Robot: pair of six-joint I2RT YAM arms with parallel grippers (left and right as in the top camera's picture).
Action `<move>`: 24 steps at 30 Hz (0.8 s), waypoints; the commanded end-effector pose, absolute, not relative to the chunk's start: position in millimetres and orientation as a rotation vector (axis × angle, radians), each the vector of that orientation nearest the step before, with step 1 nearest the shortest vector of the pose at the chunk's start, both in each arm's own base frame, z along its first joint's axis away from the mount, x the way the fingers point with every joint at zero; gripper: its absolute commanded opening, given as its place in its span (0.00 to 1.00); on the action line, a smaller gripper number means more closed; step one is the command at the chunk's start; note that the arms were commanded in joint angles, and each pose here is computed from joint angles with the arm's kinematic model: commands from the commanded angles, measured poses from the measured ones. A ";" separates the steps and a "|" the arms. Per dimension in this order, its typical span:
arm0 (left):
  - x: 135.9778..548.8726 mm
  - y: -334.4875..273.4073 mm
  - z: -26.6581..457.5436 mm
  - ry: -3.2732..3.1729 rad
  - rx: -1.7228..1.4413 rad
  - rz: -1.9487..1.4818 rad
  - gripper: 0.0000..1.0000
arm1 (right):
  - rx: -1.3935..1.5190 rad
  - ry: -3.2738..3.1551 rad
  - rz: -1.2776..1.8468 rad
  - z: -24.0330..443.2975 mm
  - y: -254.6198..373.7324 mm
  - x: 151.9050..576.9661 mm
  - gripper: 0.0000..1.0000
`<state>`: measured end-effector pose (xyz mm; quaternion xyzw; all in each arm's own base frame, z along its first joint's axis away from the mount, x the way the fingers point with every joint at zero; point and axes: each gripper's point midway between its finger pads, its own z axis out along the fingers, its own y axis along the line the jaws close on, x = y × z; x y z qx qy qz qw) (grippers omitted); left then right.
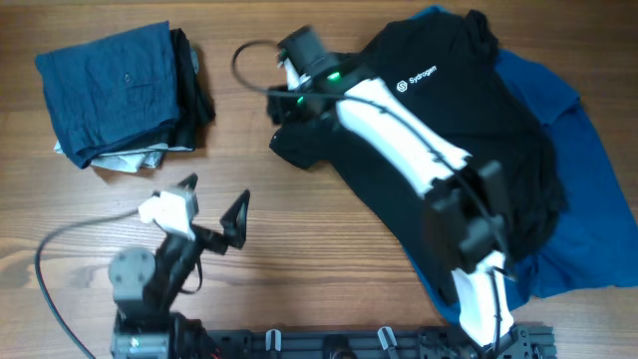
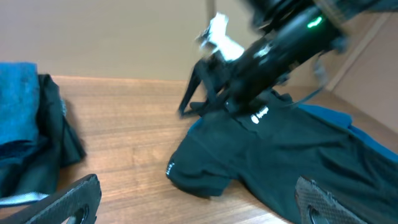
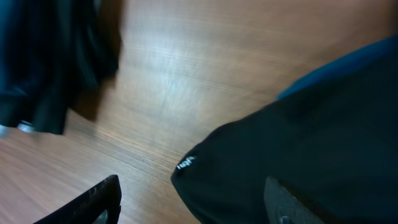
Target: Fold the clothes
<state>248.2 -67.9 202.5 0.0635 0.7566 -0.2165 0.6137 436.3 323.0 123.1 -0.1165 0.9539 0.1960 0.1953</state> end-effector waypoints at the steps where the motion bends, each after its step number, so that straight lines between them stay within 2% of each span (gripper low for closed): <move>1: 274.9 -89.3 214.9 1.869 0.198 -0.636 1.00 | -0.297 2.590 0.528 179.6 277.5 451.2 0.78; 6: 328.9 -129.6 183.6 2.098 0.265 -0.735 1.00 | -0.037 2.696 0.234 170.0 153.2 470.5 0.81; 7: 342.2 -142.9 165.5 2.167 0.284 -0.746 1.00 | 0.045 2.720 0.139 165.8 117.0 472.6 0.84; 10: 365.5 -164.0 129.1 2.240 0.316 -0.776 1.00 | 0.131 2.748 0.032 161.9 46.9 475.3 0.85; 13: 377.2 -168.7 104.1 2.260 0.314 -0.782 1.00 | 0.303 2.727 -0.007 162.3 -19.9 478.9 0.84; 15: 378.9 -169.0 99.3 2.265 0.313 -0.782 1.00 | 0.418 2.694 0.001 163.0 -59.7 480.2 0.79; 19: 386.2 -156.7 85.2 2.302 0.261 -0.677 1.00 | 0.576 2.620 0.049 158.1 -126.1 482.6 0.77; 22: 388.8 -151.0 75.1 2.315 0.291 -0.610 1.00 | 0.513 2.614 0.093 149.1 -142.6 487.9 0.78; 23: 388.9 -150.6 73.6 2.312 0.315 -0.596 0.97 | 0.516 2.609 0.091 145.5 -147.8 489.9 0.78; 24: 389.0 -150.2 73.2 2.308 0.335 -0.584 0.87 | 0.521 2.601 0.087 143.0 -152.3 492.6 0.78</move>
